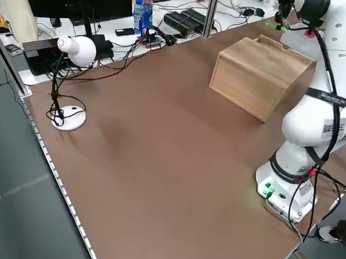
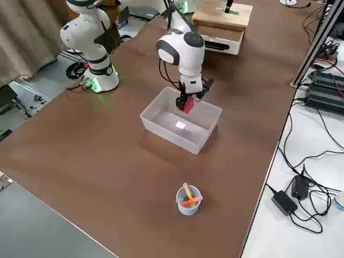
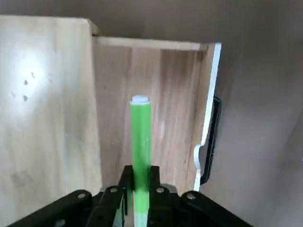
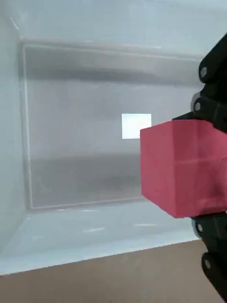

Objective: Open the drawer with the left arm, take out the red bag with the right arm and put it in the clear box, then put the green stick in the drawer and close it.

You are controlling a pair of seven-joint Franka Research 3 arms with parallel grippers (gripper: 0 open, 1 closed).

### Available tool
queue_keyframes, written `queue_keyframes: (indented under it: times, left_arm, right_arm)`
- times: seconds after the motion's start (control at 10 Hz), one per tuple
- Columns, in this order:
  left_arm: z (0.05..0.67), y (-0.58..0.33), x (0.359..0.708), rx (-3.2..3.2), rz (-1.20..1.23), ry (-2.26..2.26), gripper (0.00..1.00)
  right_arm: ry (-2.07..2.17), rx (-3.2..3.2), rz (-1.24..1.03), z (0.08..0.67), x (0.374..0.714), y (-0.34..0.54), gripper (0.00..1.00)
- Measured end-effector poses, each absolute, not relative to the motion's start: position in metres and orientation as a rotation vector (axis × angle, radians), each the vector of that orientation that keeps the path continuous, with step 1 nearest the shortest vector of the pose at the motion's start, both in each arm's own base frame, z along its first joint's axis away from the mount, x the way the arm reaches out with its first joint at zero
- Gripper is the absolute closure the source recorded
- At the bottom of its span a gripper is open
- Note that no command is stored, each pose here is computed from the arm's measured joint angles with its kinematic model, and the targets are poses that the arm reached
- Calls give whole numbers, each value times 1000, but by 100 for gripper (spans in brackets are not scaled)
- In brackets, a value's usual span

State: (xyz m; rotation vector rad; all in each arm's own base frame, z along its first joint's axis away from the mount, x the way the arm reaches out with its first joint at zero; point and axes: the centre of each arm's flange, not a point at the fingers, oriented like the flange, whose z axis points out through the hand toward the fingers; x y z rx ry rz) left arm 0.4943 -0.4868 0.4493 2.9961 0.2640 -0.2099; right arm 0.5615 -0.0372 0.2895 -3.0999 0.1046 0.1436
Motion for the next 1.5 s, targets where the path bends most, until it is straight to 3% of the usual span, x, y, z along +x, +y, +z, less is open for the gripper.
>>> queue_keyframes:
  times: [0.2, 0.5, 0.7, 0.8, 1.0, 1.2, 1.3, 1.5]
  left_arm:
    - [413, -502, 489, 3043, -235, 241, 82]
    - [386, -507, 493, 3045, -249, 257, 82]
    - [377, -515, 486, 3068, -234, 235, 81]
    - [373, -521, 480, 3091, -208, 221, 69]
    - [372, -526, 474, 3118, -165, 202, 40]
    - [394, -507, 486, 3135, -140, 241, 10]
    - [419, -484, 500, 3140, -114, 289, 0]
    - [476, -422, 534, 3132, -31, 331, 0]
  right_arm:
    - [98, -3101, 110, 298, 567, -35, 3]
    - [134, -3078, 116, 357, 595, -2, 0]
    - [364, -3024, 154, 386, 597, 90, 1]
    - [476, -3006, 177, 383, 587, 146, 3]
    - [622, -2912, 228, 366, 569, 227, 16]
    - [759, -2757, 329, 327, 569, 250, 51]
    - [846, -2698, 394, 298, 569, 255, 63]
    - [987, -2666, 469, 250, 558, 280, 96]
